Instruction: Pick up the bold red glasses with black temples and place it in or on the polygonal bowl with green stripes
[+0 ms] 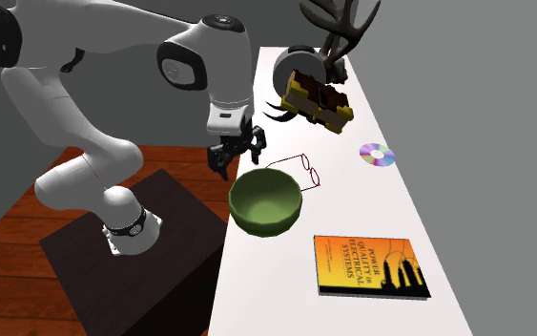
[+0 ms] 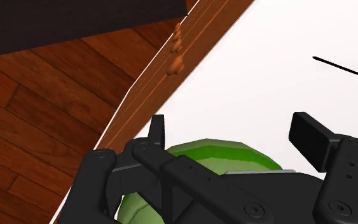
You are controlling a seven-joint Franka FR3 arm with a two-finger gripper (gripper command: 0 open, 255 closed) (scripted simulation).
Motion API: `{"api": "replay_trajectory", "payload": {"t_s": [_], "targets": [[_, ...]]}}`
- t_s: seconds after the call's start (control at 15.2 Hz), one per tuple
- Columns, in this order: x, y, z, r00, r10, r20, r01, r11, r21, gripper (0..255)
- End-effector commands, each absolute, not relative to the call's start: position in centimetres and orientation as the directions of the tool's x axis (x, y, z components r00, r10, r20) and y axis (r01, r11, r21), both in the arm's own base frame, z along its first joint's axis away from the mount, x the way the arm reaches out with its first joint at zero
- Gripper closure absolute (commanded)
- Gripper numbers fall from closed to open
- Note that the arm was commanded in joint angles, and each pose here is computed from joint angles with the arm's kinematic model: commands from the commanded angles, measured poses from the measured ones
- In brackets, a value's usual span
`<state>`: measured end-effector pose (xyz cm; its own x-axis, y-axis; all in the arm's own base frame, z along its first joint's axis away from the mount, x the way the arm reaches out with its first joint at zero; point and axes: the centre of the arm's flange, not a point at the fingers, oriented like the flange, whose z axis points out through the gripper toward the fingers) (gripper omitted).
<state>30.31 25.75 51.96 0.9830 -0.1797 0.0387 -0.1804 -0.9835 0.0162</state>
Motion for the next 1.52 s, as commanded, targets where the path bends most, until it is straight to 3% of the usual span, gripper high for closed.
{"api": "replay_trajectory", "payload": {"t_s": [0.0, 0.86, 1.45], "targets": [[31.0, 28.5, 51.7, 0.973, -0.221, 0.063, -0.222, -0.975, 0.018, 0], [38.7, 43.9, 48.6, 0.865, -0.45, 0.222, -0.466, -0.884, 0.027, 0], [39.8, 43.9, 44.6, 0.859, -0.458, 0.228, -0.476, -0.879, 0.027, 0]]}}
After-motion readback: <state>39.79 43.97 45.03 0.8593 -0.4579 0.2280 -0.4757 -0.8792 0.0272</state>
